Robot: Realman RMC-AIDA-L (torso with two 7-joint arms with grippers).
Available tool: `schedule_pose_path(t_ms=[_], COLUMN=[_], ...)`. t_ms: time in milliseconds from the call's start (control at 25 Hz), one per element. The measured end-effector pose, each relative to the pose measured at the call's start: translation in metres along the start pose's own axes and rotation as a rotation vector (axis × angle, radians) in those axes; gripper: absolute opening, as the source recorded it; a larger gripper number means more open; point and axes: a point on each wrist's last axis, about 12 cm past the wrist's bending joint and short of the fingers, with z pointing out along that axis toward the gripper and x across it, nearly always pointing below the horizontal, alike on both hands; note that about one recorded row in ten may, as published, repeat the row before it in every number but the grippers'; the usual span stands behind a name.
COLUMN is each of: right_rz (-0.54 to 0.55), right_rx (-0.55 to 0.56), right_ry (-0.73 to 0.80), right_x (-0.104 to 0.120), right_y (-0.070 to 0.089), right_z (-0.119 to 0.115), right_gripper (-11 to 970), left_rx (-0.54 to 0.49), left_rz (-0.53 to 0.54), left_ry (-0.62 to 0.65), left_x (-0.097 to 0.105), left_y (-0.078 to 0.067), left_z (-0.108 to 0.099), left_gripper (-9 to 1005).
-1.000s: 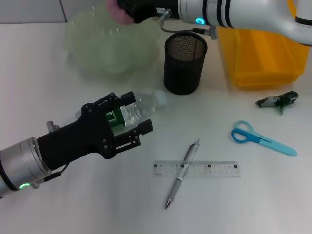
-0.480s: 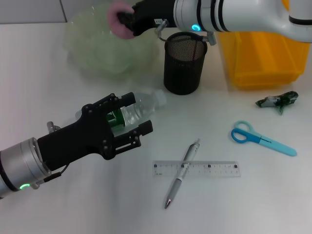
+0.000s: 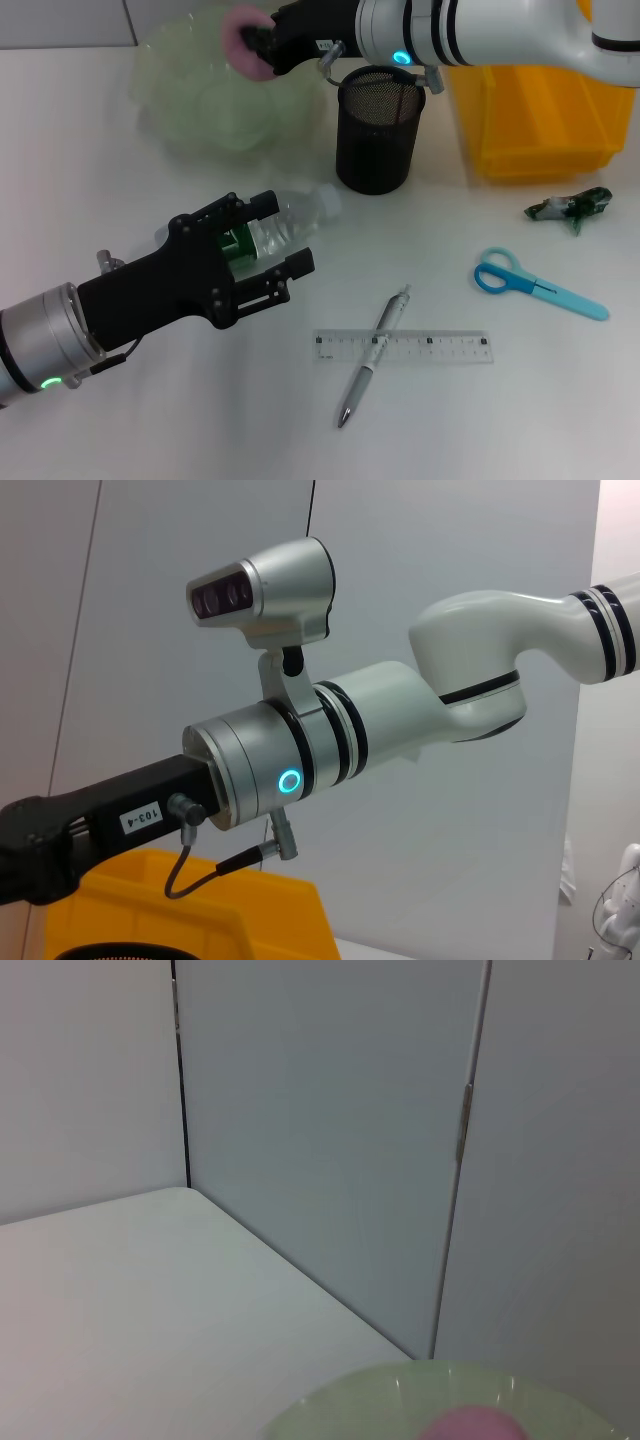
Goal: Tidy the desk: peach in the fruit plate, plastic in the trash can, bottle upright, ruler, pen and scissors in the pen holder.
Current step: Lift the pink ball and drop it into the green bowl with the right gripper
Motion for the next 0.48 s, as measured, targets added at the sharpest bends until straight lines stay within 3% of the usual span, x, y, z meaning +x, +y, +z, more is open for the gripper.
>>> schedule_pose_path(t_ms=[480], right_rz=[0.01], right_rx=[-0.007], right_ry=[-0.039], right_x=[-0.0002], right_y=[-0.0021], right_z=[-0.0055], right_gripper=[237], left_rx=[0.001], left_rz=[0.001], left_ry=[0.0], left_x=[-0.0003], left_y=[0.0003], left_z=[0.0004], left_gripper=[769])
